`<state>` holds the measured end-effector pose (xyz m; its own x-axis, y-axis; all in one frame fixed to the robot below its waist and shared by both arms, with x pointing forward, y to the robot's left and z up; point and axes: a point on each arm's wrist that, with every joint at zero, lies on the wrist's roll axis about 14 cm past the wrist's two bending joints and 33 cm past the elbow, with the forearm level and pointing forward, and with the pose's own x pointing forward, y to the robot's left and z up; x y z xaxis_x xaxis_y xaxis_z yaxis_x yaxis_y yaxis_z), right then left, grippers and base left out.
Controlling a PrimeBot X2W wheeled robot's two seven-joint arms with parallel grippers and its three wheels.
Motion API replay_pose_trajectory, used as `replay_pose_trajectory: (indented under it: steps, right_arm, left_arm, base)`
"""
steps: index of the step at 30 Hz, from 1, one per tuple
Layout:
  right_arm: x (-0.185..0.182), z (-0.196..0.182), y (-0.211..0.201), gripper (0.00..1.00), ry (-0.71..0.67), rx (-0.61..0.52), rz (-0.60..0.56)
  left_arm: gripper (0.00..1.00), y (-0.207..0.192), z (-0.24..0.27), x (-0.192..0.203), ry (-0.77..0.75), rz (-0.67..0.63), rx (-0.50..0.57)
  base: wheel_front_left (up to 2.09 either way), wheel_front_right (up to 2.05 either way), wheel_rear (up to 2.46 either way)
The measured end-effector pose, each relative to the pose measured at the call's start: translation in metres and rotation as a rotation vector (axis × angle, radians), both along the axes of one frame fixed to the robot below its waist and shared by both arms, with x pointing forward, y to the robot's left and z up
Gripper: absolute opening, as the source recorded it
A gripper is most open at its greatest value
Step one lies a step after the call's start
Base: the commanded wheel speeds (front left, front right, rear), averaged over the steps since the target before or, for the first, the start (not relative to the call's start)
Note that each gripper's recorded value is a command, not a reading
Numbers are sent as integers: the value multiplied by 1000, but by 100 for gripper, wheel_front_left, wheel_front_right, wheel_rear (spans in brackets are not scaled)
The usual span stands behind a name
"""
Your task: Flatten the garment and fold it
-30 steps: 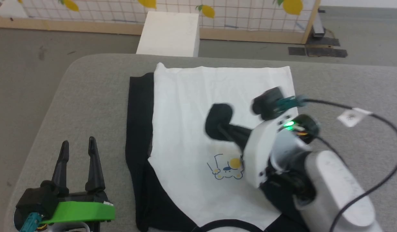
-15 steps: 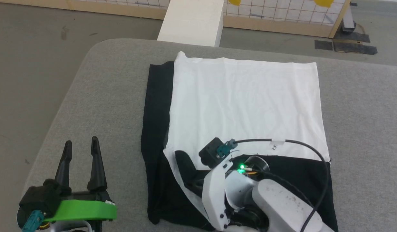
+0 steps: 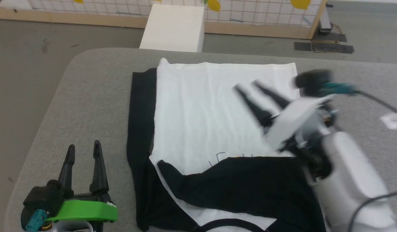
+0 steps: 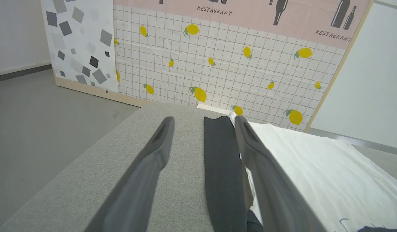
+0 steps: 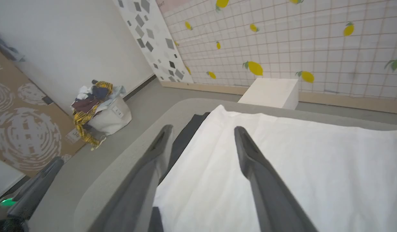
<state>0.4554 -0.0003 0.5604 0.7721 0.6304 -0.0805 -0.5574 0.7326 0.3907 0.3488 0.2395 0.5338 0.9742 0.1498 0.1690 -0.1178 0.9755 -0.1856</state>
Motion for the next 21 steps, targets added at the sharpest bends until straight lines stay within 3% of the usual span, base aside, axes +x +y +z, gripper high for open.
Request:
replay_pose_trajectory:
  steps: [6,10,11,21]
  right_arm:
    - [20,26,-133,100,-165,40,-435]
    - [2,38,-201,100,-284,-18,-660]
    - [-16,39,-234,100,-329,-49,-769]
    - [-38,4,-269,100,-258,-56,-879]
  left_arm:
    - [100,-15,2,15,-9,-52,-4]
    - [100,-24,1,23,-8,-74,-9]
    - [100,-29,0,28,-6,-87,-12]
    - [100,-40,-7,81,80,-155,-22]
  base:
    - [0,0,0]
    - [0,0,0]
    - [0,0,0]
    - [0,0,0]
